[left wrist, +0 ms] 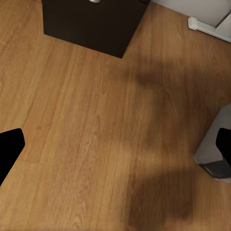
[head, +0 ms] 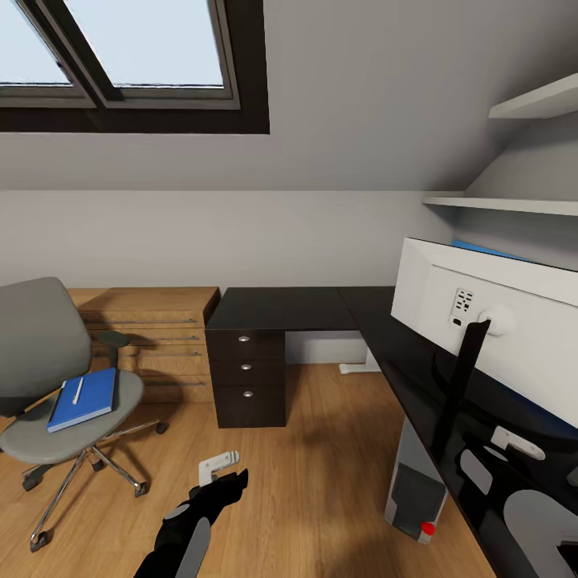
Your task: In the bedroom, organize the workspace by keeping the computer under the desk, ensuring the monitor is on the desk, placing the keyboard on the desk next to the monitor, placing the mouse on the desk next to the keyboard, moving the folder from the swivel chair onto the desk next to the mouse, stacking the notebook on top of the folder with the pen on top of the notebook, and positioning the swivel chair next to the desk.
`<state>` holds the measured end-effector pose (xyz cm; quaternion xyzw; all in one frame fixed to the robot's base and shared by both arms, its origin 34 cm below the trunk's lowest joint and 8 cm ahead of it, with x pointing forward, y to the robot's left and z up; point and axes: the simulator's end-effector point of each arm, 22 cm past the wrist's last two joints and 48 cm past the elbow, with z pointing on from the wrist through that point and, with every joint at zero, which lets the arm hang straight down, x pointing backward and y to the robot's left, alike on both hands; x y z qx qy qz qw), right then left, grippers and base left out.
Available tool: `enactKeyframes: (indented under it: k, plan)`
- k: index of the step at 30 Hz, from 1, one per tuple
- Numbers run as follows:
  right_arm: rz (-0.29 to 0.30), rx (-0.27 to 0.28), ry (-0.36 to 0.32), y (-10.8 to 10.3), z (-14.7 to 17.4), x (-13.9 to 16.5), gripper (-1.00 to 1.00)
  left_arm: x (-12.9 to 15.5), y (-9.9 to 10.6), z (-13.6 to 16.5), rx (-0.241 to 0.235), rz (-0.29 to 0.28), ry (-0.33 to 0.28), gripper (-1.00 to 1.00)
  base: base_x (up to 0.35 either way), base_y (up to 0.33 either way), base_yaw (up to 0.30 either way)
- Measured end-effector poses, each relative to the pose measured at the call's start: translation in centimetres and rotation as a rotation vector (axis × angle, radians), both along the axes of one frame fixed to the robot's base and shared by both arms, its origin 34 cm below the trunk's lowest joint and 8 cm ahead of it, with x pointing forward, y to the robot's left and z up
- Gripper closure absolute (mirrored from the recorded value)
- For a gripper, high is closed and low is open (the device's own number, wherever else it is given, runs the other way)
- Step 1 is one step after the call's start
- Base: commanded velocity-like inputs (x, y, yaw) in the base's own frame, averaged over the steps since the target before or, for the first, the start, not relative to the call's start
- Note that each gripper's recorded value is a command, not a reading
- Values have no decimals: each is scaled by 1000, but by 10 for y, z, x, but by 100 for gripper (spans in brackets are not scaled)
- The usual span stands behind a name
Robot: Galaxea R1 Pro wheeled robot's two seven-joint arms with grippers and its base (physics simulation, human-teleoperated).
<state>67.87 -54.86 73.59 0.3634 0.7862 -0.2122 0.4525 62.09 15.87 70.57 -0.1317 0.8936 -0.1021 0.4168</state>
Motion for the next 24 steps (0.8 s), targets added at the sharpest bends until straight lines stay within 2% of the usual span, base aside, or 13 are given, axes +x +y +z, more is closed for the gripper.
enactKeyframes:
  k: [24]
  plan:
    - [-1, -2, 6, -2, 0, -1, -100, 0, -1, -1, 0, -2, 2, -100, 13, 0, 0]
